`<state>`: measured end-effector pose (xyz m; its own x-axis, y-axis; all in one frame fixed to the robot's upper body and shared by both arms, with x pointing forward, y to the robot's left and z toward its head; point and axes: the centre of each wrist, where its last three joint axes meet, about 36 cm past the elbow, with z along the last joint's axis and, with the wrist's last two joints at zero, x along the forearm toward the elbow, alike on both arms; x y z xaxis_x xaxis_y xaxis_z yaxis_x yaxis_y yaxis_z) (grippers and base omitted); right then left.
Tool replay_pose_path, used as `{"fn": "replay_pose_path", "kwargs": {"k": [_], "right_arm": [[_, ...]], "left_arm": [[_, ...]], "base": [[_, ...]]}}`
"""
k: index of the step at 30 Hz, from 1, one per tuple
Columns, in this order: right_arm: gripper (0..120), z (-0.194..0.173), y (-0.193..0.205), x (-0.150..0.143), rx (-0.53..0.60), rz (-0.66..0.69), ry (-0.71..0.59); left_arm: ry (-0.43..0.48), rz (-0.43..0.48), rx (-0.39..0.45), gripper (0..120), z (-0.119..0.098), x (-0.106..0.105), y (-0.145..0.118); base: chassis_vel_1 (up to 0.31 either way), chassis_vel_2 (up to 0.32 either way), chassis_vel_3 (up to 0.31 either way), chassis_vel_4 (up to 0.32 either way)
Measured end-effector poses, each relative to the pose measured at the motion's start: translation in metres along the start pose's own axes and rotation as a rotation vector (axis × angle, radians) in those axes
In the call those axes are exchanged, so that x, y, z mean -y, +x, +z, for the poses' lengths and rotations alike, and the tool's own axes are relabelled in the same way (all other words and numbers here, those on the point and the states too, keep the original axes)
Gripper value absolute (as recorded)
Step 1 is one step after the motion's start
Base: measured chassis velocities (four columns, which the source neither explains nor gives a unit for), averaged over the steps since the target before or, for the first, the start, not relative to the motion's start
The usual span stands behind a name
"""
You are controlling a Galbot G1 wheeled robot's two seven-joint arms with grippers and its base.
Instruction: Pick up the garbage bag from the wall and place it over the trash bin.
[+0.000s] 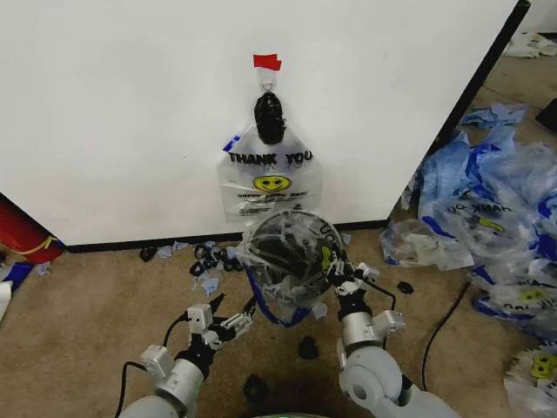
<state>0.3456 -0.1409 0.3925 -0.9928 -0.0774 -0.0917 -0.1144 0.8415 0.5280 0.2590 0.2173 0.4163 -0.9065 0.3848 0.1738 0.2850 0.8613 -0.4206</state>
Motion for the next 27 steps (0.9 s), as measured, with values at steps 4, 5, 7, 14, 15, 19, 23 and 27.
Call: {"fn": "replay_pose_path", "kwargs": {"k": [4, 5, 7, 14, 15, 19, 23, 27], "right_arm": [[1, 0.000, -0.004, -0.003, 0.001, -0.002, 0.000], [1, 0.001, -0.005, -0.004, 0.000, -0.003, 0.000], [1, 0.001, -0.006, -0.005, 0.001, -0.003, -0.001], [1, 0.004, -0.011, -0.010, 0.001, 0.000, -0.003], [1, 0.005, -0.011, -0.011, 0.001, 0.000, -0.002], [1, 0.009, -0.014, -0.017, -0.003, -0.003, -0.008], [1, 0.010, -0.014, -0.021, -0.008, -0.006, -0.012], [1, 0.011, -0.012, -0.024, -0.012, -0.009, -0.014]], "left_arm": [[0.006, 0.004, 0.000, 98, 0.000, 0.002, 0.000], [0.007, 0.005, 0.000, 97, 0.000, 0.003, 0.000], [0.009, 0.005, 0.000, 97, 0.001, 0.003, 0.000], [0.016, 0.008, -0.002, 97, 0.002, 0.005, 0.001], [0.017, 0.009, -0.002, 97, 0.003, 0.005, 0.001], [0.026, 0.014, -0.006, 97, 0.008, 0.009, 0.000], [0.029, 0.015, -0.013, 97, 0.013, 0.010, -0.002], [0.032, 0.017, -0.019, 97, 0.018, 0.010, -0.004]], "base": [[0.000, 0.000, 0.000, 0.000], [0.000, 0.000, 0.000, 0.000], [0.000, 0.000, 0.000, 0.000], [0.000, 0.000, 0.000, 0.000], [0.000, 0.000, 0.000, 0.000], [0.000, 0.000, 0.000, 0.000], [0.000, 0.000, 0.000, 0.000], [0.000, 0.000, 0.000, 0.000]]}}
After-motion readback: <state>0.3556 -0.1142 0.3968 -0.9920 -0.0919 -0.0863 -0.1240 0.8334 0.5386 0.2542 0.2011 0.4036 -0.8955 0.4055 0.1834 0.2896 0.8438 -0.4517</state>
